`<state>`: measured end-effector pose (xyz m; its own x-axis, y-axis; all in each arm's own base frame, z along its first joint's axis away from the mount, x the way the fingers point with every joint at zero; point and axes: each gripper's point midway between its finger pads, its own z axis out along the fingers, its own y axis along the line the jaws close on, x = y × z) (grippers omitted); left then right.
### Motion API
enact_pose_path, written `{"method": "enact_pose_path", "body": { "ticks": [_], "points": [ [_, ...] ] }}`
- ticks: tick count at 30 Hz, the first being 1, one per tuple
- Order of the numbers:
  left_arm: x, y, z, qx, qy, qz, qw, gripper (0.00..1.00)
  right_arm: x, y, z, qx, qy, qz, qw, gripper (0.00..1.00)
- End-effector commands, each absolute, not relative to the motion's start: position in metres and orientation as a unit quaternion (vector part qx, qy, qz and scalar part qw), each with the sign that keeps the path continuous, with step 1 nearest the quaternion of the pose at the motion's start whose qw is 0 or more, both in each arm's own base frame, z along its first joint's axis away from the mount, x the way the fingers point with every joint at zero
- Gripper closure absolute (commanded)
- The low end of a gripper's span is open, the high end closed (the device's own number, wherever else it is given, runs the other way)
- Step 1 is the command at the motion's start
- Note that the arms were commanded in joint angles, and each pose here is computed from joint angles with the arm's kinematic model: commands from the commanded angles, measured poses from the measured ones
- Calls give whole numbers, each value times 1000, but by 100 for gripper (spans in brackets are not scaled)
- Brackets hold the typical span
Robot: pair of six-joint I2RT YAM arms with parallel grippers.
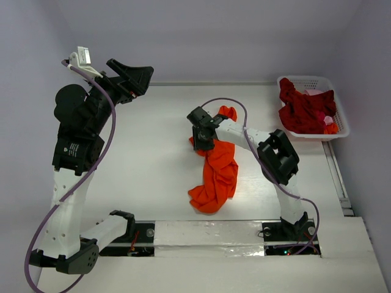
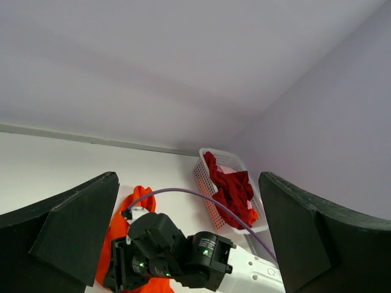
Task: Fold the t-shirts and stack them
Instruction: Flatten out the tshirt
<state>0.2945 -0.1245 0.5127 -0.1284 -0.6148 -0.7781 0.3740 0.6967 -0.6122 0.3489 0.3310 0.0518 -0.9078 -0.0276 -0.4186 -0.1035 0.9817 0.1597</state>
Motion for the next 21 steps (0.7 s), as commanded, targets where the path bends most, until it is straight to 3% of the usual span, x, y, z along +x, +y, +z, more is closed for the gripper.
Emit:
{"method": "enact_pose_path", "body": {
  "ticks": [1, 15, 21],
  "points": [
    [286, -125, 532, -79, 622, -390, 674, 1, 361, 338, 53, -35, 970, 91, 225, 58],
    [284, -124, 535, -78, 621, -387, 677, 1, 363, 334, 34, -31, 973, 69, 218, 58],
    [285, -125, 534, -77, 620, -389, 677, 1, 366, 333, 42, -28, 971, 68, 226, 67]
  ]
}}
